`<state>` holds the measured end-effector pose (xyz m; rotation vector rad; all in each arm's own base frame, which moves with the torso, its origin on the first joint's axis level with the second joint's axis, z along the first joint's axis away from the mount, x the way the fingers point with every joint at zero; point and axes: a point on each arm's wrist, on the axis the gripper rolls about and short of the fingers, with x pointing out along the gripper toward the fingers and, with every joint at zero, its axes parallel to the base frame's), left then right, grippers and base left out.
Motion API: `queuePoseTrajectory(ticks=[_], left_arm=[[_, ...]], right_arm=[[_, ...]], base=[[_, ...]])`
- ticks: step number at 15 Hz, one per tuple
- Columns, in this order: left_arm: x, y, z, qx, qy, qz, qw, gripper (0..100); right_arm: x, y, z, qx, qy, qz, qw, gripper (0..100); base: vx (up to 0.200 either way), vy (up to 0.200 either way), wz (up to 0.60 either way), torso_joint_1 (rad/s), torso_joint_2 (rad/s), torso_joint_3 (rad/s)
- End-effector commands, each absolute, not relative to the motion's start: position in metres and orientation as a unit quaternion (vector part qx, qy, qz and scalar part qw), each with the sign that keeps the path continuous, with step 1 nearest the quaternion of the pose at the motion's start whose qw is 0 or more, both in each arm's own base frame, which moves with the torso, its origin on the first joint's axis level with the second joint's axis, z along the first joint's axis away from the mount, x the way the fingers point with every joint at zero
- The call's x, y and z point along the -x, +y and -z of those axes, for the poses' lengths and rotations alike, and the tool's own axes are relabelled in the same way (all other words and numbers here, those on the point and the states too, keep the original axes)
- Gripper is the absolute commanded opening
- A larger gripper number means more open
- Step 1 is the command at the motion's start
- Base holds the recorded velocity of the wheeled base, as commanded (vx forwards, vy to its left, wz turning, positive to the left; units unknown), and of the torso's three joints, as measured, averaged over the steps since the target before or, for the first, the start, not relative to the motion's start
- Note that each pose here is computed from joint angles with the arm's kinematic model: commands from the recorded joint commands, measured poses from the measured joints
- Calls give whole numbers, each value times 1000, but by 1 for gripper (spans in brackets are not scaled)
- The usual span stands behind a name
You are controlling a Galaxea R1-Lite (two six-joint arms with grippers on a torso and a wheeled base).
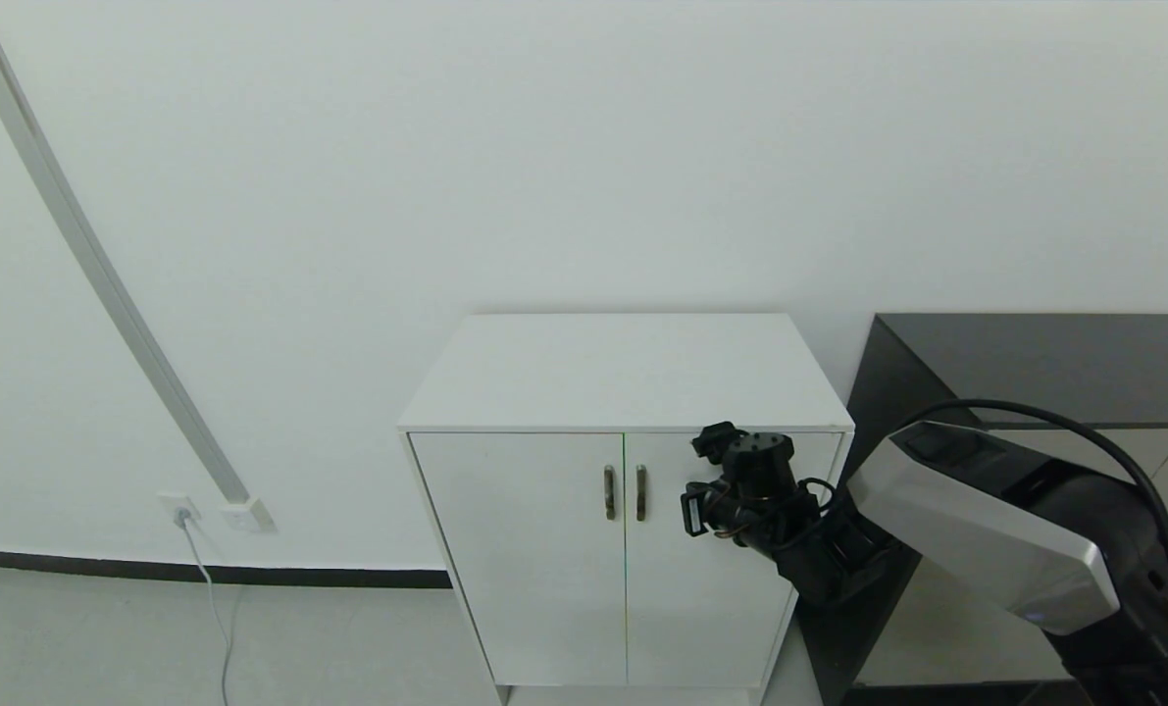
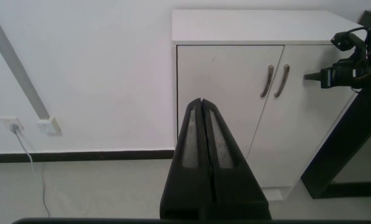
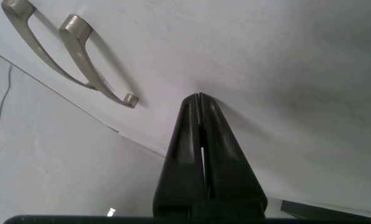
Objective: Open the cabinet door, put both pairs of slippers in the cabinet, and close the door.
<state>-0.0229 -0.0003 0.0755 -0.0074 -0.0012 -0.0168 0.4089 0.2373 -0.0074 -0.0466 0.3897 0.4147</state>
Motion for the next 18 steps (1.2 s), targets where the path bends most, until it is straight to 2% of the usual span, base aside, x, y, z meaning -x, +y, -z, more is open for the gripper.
queuePoseTrajectory(ticks=[1, 9, 14, 18], left_arm=[[23, 0, -75, 4, 0, 8, 1000, 0], [23, 0, -76, 5, -1, 8, 1000, 0], [23, 0, -76, 4, -1, 8, 1000, 0], [23, 0, -76, 5, -1, 1, 1000, 0]], right_arm=[[-410, 238, 7, 23, 192, -204, 960, 0], [-408, 235, 5, 23, 192, -203, 960, 0], [-374, 217, -31, 19, 183, -205, 961, 0], [-342, 181, -70, 13, 168, -178, 969, 0]], base=[[0, 0, 0, 0, 0, 0], [0, 0, 0, 0, 0, 0], [0, 0, 0, 0, 0, 0], [0, 0, 0, 0, 0, 0]])
